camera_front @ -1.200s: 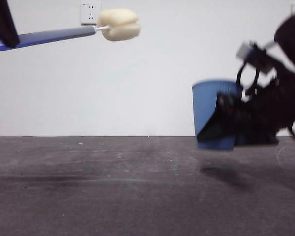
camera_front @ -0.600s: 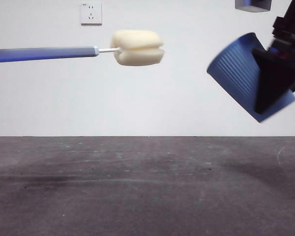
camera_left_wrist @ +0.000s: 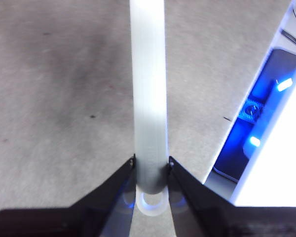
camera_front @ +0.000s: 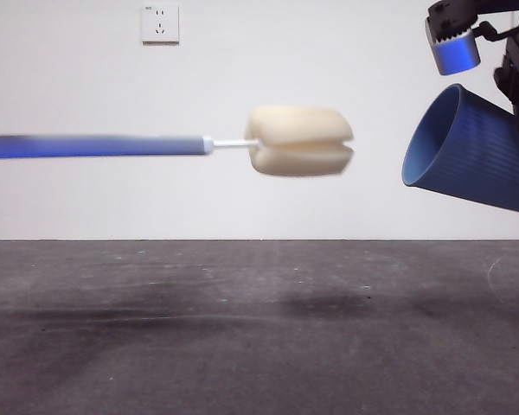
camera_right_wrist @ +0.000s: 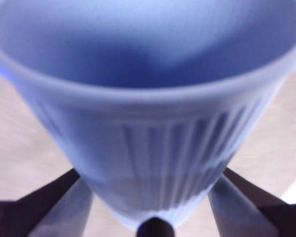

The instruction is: Pick up the cup brush,pick up the cup,insert the brush into the cup,clean the cup,put the cup brush back,put the cup back to the fixed position on the table

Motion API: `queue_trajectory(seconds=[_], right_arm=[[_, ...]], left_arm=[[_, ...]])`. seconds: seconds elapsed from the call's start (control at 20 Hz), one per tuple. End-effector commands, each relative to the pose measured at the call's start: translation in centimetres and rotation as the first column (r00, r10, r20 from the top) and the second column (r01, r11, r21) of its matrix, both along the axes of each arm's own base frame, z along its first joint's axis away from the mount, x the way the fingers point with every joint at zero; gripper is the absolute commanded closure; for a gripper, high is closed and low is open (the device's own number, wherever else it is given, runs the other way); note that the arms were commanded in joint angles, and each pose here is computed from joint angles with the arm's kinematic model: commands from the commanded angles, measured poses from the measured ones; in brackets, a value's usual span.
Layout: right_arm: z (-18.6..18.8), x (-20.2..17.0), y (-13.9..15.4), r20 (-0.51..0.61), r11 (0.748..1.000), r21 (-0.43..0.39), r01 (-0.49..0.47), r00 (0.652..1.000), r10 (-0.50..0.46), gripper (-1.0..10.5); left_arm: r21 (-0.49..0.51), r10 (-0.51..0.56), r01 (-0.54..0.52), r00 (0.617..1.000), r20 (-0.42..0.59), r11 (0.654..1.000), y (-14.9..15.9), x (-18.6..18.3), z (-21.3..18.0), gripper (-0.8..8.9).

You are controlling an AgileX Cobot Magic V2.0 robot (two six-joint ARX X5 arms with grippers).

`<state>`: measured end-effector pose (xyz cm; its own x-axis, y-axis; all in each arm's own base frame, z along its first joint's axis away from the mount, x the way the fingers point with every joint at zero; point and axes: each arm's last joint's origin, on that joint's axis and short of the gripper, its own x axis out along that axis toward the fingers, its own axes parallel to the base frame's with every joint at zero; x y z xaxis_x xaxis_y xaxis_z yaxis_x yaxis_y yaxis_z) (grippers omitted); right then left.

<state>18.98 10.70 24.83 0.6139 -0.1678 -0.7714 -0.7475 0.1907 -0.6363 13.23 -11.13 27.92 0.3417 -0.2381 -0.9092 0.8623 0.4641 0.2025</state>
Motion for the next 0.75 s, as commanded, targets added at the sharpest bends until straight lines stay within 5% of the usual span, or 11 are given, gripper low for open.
queue_trajectory(seconds=[0.05,0.75], right_arm=[[0.2,0.2,0.6,0.034,0.993,-0.077,-0.093,0.995,0.096,9.6],[-1.6,0.6,5.0,0.035,0.918,-0.243,-0.312,0.943,0.33,9.6]], left_arm=[[0.006,-0.035,0.035,0.999,-0.006,0.999,-0.5,0.1,-0.2,8.22],[0.002,-0.062,0.062,0.998,-0.027,0.998,-1.6,0.5,-0.8,8.22]])
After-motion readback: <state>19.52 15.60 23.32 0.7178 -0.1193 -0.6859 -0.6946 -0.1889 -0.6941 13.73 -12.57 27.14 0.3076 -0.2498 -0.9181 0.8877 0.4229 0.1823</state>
